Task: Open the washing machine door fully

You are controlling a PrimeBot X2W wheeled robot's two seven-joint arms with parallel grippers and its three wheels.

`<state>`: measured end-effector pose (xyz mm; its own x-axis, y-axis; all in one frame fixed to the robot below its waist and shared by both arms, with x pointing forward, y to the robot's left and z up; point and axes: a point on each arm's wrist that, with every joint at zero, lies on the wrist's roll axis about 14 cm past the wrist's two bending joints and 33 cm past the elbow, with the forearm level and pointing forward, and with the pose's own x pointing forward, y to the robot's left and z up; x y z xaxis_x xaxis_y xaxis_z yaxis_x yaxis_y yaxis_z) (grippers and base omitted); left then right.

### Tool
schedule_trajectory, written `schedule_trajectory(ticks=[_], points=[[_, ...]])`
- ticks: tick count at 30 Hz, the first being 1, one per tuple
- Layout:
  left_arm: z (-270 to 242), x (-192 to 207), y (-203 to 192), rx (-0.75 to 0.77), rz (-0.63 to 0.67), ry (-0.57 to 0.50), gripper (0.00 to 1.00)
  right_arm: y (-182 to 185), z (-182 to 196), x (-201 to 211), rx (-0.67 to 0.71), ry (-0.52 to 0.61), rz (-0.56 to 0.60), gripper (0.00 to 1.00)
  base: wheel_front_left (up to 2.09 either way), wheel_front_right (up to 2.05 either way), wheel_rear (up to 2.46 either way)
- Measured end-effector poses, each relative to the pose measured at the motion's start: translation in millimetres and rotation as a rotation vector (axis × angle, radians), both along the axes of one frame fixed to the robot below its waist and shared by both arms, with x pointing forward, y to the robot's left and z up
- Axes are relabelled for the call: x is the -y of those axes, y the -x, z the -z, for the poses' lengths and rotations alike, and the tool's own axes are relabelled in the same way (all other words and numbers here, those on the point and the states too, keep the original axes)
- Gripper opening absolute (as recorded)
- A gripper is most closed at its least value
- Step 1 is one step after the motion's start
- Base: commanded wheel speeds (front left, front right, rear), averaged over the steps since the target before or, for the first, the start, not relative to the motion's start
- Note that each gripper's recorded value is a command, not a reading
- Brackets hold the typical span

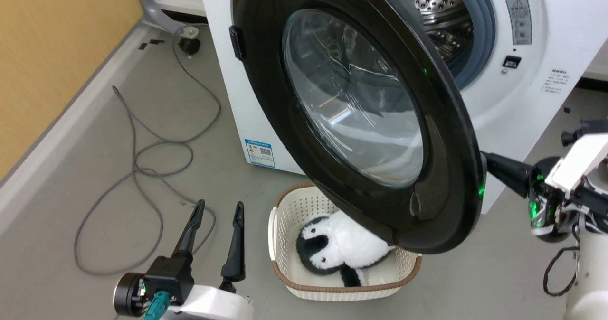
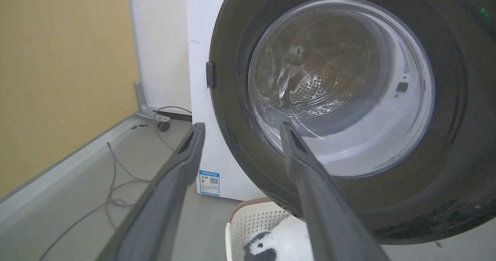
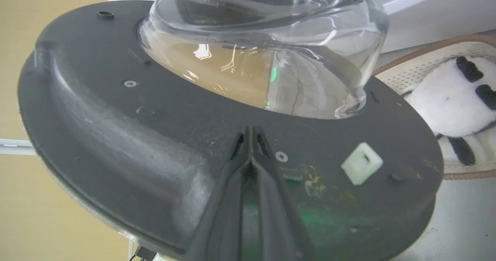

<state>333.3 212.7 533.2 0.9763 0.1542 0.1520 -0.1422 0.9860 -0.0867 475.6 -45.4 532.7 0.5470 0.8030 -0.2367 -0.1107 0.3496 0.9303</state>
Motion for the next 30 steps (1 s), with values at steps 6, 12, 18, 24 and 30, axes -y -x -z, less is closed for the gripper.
schedule_trajectory(ticks=[6, 12, 18, 24, 30], points=[[4.9, -5.5, 10.6, -0.014, -0.016, -0.001, 1.00, 19.2, -0.2, -20.7, -0.007, -0.071, -0.074, 0.00, 0.00, 0.00, 0.00], [8.3, -13.0, 21.5, -0.023, -0.044, 0.003, 1.00, 50.6, 0.7, -59.7, 0.002, -0.135, -0.187, 0.00, 0.00, 0.00, 0.00], [11.6, -17.2, 33.5, -0.030, -0.060, 0.003, 1.00, 90.8, -0.8, -99.7, -0.001, -0.191, -0.299, 0.00, 0.00, 0.00, 0.00], [9.5, -23.3, 41.8, -0.021, -0.084, 0.004, 1.00, 128.6, 0.0, -135.8, -0.010, -0.218, -0.404, 0.00, 0.00, 0.00, 0.00], [12.1, -25.6, 46.3, -0.032, -0.089, -0.010, 1.00, 143.8, -2.8, -157.6, -0.005, -0.232, -0.449, 0.00, 0.00, 0.00, 0.00]])
